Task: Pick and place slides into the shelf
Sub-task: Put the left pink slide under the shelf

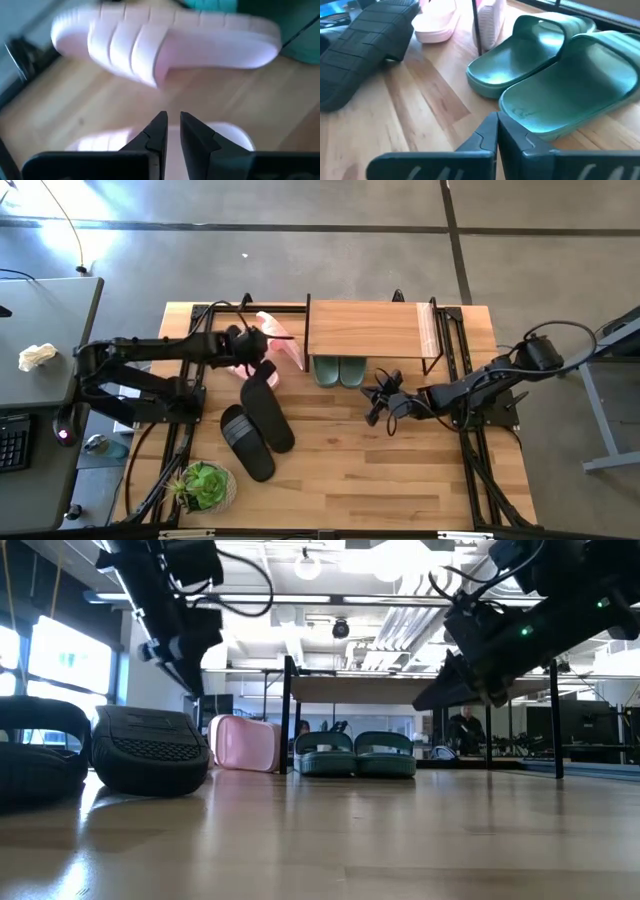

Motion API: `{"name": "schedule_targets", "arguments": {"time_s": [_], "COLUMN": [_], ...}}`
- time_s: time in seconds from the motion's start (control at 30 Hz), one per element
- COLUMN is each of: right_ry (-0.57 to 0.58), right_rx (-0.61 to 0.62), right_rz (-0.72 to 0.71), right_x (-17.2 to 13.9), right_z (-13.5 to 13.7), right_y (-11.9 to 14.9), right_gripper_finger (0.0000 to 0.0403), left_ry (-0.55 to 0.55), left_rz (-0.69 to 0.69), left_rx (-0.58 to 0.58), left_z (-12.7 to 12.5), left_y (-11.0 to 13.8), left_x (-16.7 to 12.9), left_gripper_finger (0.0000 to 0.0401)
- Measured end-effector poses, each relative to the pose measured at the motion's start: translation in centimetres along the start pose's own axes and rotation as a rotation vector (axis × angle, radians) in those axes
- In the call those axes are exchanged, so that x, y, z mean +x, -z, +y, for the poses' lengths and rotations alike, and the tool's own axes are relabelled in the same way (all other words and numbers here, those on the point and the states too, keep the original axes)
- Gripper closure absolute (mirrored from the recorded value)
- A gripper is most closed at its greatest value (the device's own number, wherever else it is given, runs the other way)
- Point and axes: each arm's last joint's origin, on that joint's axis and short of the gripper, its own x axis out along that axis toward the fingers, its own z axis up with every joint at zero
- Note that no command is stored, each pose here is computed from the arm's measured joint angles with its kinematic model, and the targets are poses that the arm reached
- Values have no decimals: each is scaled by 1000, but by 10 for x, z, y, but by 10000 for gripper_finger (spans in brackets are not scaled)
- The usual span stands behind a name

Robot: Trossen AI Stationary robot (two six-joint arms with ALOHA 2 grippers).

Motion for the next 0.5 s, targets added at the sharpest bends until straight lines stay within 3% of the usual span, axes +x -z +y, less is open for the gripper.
{"name": "schedule_targets", "arguments": {"time_s": [0.2, 0.5], "right_ry": [-8, 0], "right_rx": [-13, -25], "right_rz": [25, 39], "right_x": [0, 0], "right_z": [-1, -2], "right_y": [2, 4], "right_gripper_finger": [403, 403], "left_ry": [-83, -120], "left_rz": [94, 155], "left_rx": [-51, -78], "left_z": [13, 15], "left_y": [7, 14], "left_x": [2, 1], "left_gripper_finger": [361, 361]}}
